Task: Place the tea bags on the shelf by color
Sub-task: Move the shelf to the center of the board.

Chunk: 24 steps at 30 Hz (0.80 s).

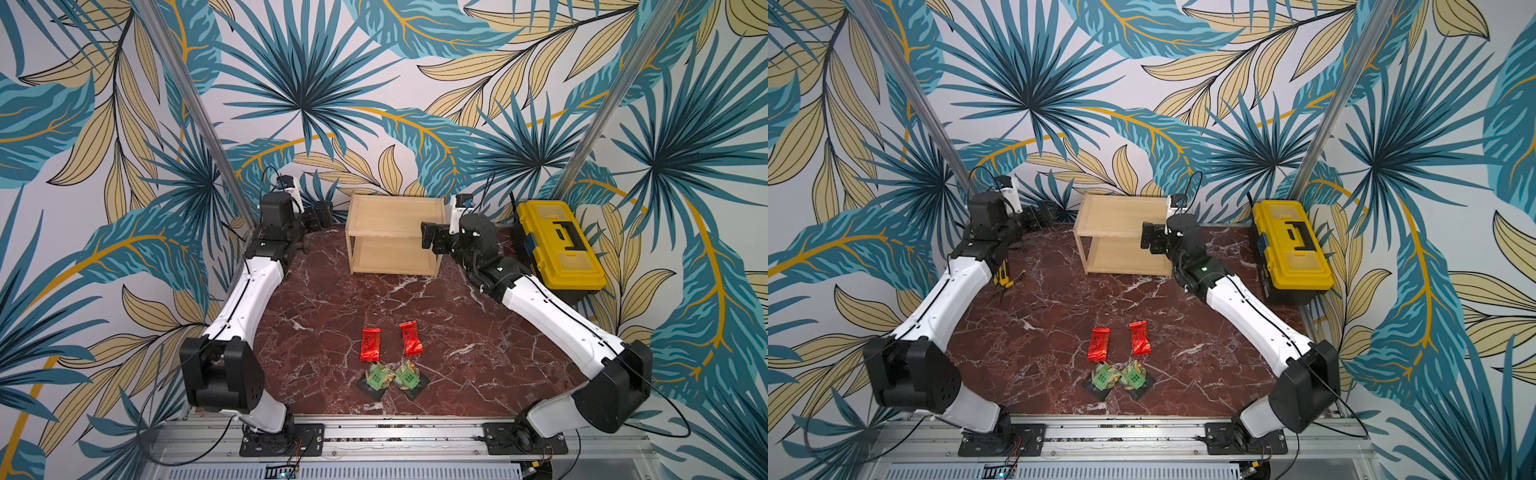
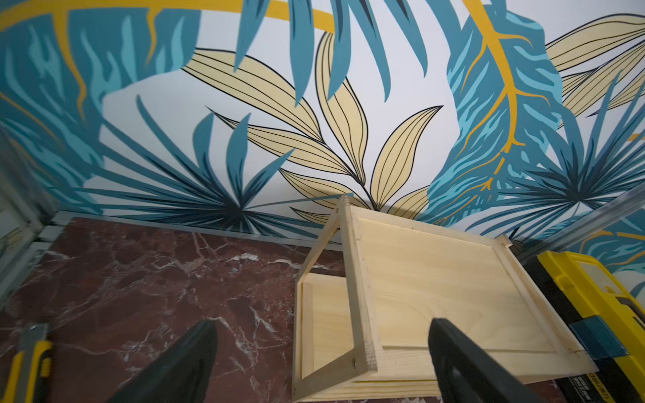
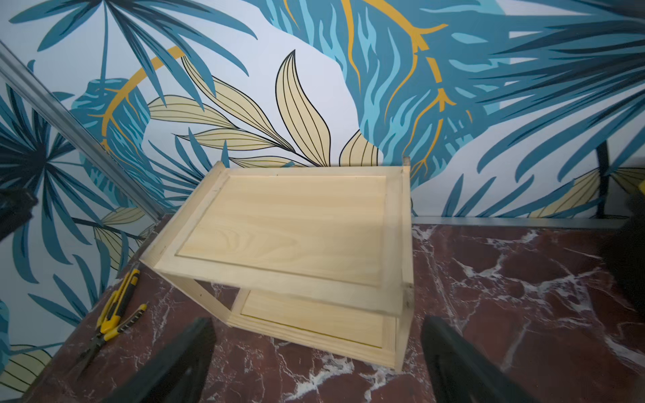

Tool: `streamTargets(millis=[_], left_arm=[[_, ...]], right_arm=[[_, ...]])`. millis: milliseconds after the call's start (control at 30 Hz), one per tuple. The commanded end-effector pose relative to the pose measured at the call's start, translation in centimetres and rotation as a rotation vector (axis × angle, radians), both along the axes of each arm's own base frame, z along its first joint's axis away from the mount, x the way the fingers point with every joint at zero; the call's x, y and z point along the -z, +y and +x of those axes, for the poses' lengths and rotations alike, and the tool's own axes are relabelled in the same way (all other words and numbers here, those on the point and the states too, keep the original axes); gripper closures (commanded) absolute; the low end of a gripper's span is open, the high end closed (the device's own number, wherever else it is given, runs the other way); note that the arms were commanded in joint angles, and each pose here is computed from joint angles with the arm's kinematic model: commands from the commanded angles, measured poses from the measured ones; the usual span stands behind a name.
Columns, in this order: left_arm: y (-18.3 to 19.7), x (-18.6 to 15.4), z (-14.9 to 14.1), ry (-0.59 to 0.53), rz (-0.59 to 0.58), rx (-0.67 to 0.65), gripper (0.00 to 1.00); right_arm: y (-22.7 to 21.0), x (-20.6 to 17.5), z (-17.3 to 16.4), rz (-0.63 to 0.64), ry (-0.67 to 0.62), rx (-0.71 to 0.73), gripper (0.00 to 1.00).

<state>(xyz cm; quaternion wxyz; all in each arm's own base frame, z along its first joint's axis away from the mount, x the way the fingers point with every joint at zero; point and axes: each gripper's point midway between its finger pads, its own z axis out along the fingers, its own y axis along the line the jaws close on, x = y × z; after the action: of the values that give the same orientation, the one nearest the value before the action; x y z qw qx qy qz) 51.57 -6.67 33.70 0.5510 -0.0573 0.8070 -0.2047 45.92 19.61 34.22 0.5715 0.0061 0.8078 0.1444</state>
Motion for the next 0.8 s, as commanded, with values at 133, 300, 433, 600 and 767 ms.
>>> streamTargets(millis=[133, 300, 433, 600, 767], left_arm=[[-5.3, 4.5, 4.2, 0.191, -0.118, 0.217, 0.09], [-6.9, 5.8, 4.8, 0.214, -0.142, 0.261, 0.10], [-7.8, 7.2, 4.3, 0.238, -0.191, 0.293, 0.15], [-9.6, 8.0, 2.7, 0.258, -0.239, 0.353, 0.22], [-9.7, 6.4, 1.1, 0.199, -0.230, 0.358, 0.22]], right_arm=[[-1.5, 3.4, 4.4, 0.189, 0.230, -0.089, 0.04], [-1.8, 5.3, 6.7, 0.240, 0.280, -0.111, 0.08], [-1.3, 7.2, 7.7, 0.257, 0.306, -0.127, 0.09], [-0.5, 8.7, 8.1, 0.276, 0.336, -0.160, 0.13], [-0.8, 9.1, 8.0, 0.254, 0.337, -0.161, 0.14]])
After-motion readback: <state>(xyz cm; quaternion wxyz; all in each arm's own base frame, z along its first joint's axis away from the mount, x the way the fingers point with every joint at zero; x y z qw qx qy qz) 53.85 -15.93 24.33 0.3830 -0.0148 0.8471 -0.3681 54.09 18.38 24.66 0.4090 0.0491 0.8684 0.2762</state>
